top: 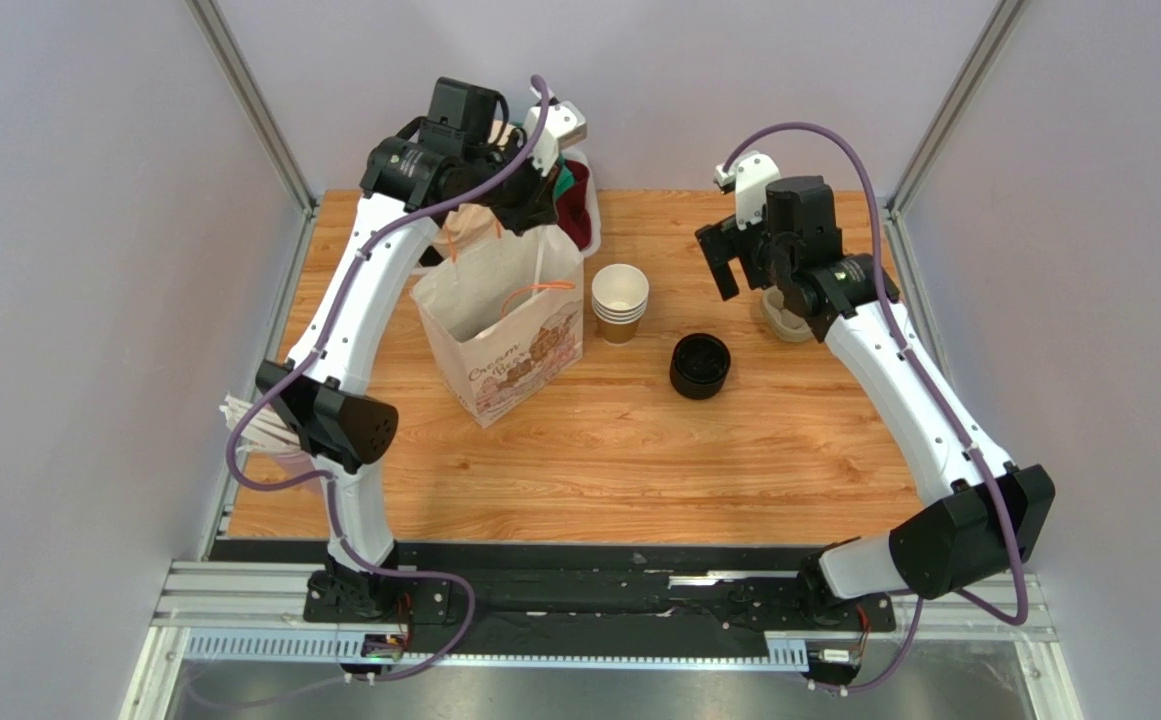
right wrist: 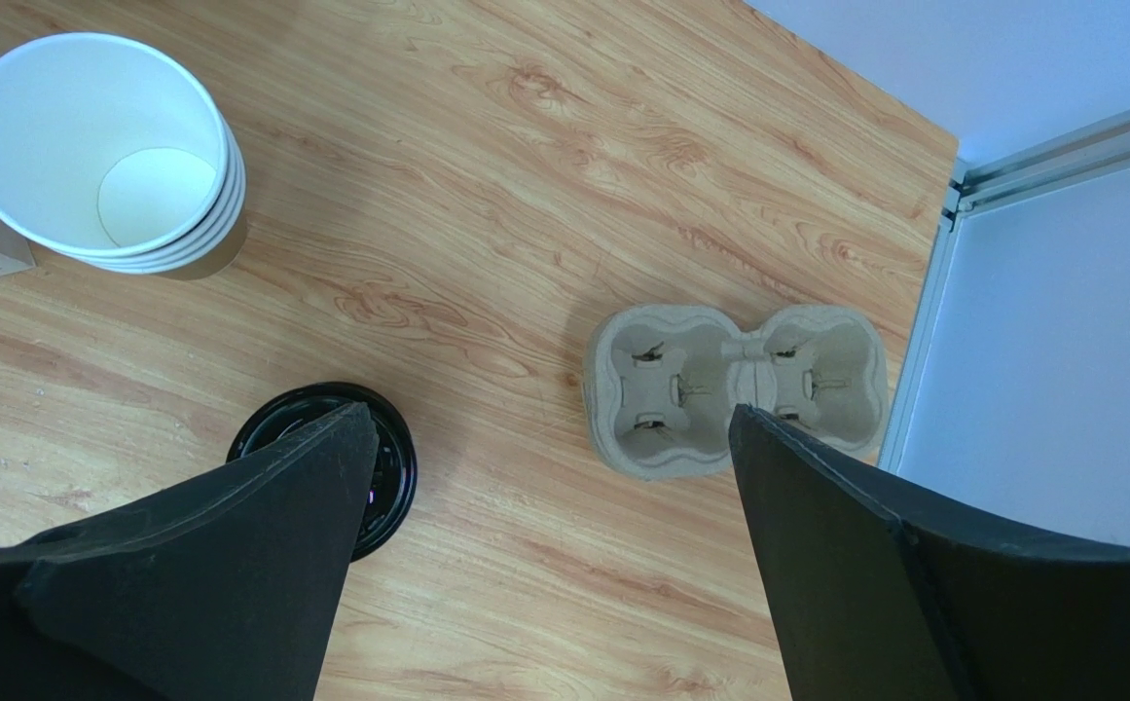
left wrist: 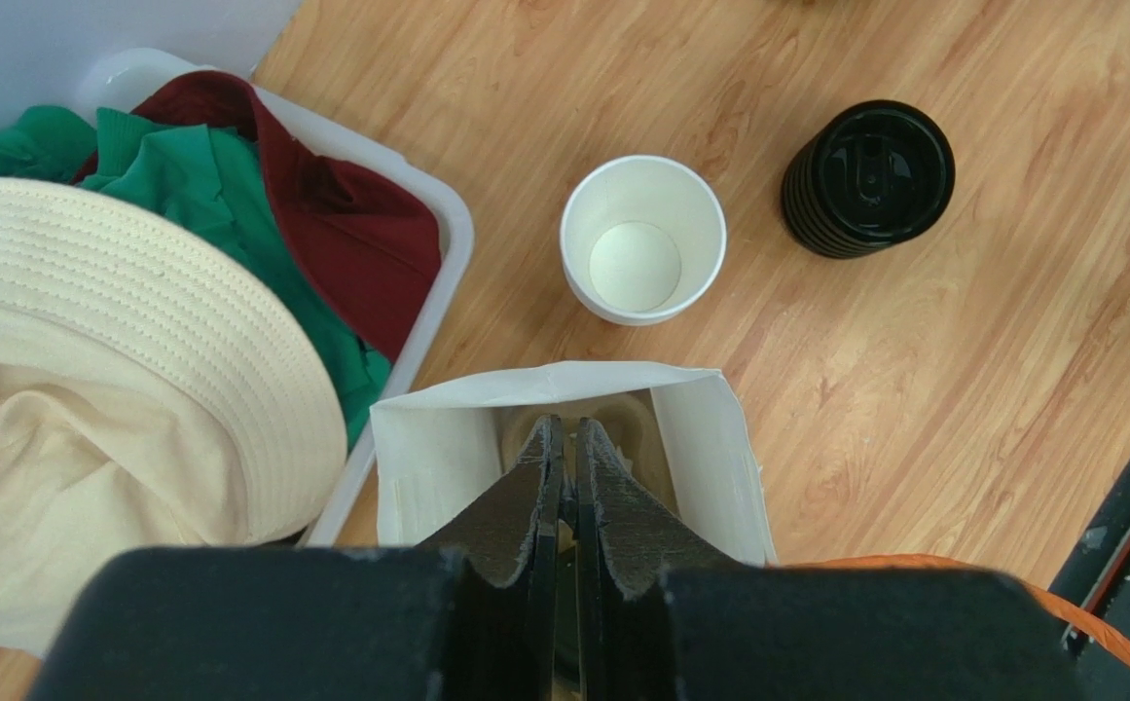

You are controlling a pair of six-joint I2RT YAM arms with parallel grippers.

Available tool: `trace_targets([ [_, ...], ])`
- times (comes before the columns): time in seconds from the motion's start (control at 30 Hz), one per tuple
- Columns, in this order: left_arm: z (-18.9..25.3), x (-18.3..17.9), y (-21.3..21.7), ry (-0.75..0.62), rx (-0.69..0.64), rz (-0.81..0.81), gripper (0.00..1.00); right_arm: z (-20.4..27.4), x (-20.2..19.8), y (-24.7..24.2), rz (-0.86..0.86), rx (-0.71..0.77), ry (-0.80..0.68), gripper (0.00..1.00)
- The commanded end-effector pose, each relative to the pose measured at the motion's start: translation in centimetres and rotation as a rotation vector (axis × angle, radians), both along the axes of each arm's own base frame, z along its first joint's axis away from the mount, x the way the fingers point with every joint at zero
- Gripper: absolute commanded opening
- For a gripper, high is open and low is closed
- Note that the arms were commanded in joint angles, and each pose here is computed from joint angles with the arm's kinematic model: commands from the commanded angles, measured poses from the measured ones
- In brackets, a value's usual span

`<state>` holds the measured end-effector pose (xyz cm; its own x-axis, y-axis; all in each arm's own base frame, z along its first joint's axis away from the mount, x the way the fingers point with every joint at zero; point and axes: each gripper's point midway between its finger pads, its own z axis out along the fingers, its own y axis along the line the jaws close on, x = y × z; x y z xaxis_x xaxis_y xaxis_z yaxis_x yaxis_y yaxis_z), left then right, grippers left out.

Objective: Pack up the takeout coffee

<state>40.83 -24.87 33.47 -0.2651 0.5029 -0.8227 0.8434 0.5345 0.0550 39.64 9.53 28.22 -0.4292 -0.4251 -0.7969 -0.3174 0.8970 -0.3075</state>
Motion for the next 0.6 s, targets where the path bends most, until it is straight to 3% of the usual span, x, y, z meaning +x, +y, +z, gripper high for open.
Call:
trace_targets([
  [0.0,0.7,-0.4,-0.1,-0.026,0.016,-0.021,0.02,1.9,0.0,0.1,0.005,0.033,-0.063,0.99],
  [0.2,-1.2,-0.6,-1.0,0.029,0.033,-0.05,0.05,1.9,0.0,0.2,0.008,0.034,-0.062,0.99],
  [0.3,-2.0,-0.5,-1.3,0.049,0.038,-0.051,0.13,1.9,0.0,0.2,0.006,0.034,-0.062,0.99],
  [0.33,-2.1,-0.5,-1.4,0.055,0.036,-0.052,0.18,2.0,0.0,0.1,0.006,0.033,-0.066,0.99],
  [0.37,-2.2,-0.5,-1.4,0.059,0.035,-0.053,0.32,2.0,0.0,0.1,0.006,0.033,-0.066,0.99],
  [0.47,-2.0,-0.7,-1.6,0.062,0.023,-0.061,0.54,1.9,0.0,0.1,0.006,0.031,-0.065,0.99],
  [0.57,-1.1,-1.1,-1.7,0.046,0.003,-0.075,0.7,1.8,0.0,0.1,0.006,0.031,-0.063,0.99],
])
